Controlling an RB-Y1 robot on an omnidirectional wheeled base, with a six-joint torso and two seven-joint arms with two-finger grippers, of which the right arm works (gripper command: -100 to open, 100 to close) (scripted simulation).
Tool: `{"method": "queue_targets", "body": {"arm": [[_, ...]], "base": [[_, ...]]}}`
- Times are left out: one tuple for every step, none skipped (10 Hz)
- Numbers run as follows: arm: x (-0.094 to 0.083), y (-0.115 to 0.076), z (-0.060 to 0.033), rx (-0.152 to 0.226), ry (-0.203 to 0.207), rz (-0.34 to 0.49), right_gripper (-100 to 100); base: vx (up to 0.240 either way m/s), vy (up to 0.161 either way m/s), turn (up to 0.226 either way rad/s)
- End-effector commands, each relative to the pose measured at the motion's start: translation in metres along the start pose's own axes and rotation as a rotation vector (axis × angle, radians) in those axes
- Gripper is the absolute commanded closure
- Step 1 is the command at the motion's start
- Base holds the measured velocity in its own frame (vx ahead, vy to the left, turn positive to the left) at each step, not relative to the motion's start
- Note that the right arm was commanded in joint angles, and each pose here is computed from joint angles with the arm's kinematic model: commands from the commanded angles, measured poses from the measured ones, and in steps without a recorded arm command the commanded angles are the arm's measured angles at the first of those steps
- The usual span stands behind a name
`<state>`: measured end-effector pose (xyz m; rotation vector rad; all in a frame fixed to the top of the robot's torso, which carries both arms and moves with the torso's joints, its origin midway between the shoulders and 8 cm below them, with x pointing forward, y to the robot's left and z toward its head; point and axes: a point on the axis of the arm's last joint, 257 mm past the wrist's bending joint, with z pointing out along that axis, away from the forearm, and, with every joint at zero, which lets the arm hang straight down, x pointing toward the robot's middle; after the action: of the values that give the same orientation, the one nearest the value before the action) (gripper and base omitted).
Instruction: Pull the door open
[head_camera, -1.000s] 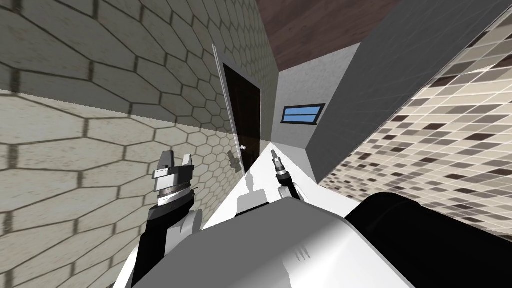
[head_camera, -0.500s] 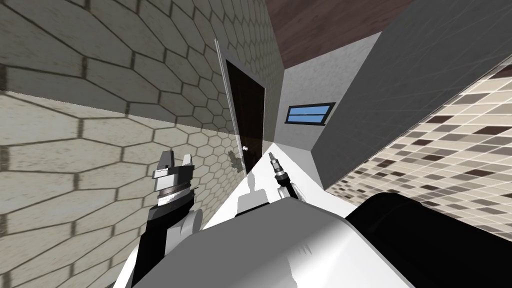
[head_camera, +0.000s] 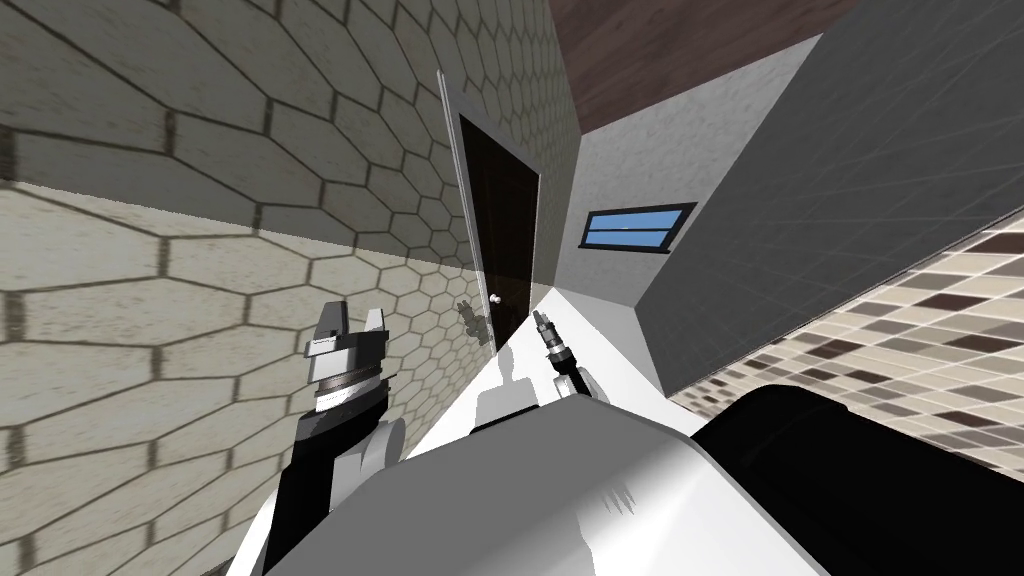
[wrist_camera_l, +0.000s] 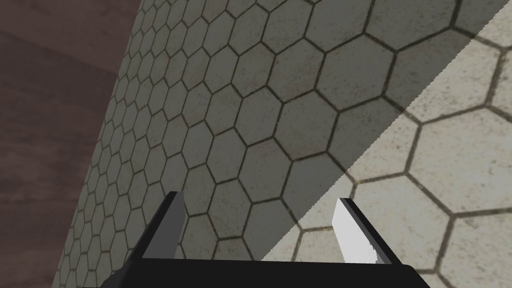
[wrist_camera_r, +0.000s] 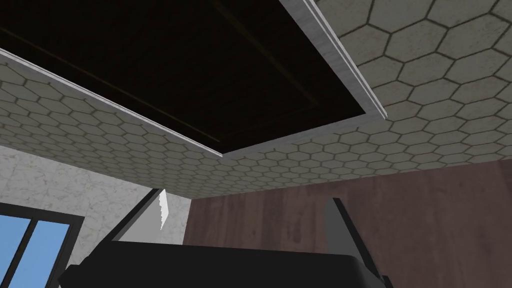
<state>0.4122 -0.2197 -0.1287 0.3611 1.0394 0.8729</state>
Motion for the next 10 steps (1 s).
{"method": "queue_targets", "body": {"arm": [[0.008, -0.007, -0.0031, 0.012, 0.020, -0.038, -100], [0.013, -0.013, -0.0051, 0.019, 0.033, -0.060, -100], [0.019, -0.019, -0.0073, 0.025, 0.046, -0.082, -100], [0.025, -0.024, -0.0096, 0.032, 0.060, -0.105, -100], [0.030, -0.029, -0.0116, 0.037, 0.072, -0.127, -100], [0.036, -0.036, -0.0145, 0.044, 0.087, -0.149, -100], [0.041, -0.041, -0.0171, 0.050, 0.101, -0.172, -100], [0.047, -0.047, -0.0198, 0.056, 0.115, -0.194, -100], [0.052, -0.052, -0.0226, 0.061, 0.129, -0.217, -100], [0.052, -0.052, -0.0226, 0.061, 0.129, -0.217, -100]], "base": [[0.097, -0.036, 0.129], [0.098, -0.042, 0.108], [0.090, -0.041, 0.115], [0.080, -0.031, 0.107], [0.093, -0.034, 0.126], [0.094, -0.034, 0.123], [0.090, -0.040, 0.121], [0.091, -0.047, 0.115], [0.093, -0.047, 0.121], [0.059, -0.033, 0.031]]}}
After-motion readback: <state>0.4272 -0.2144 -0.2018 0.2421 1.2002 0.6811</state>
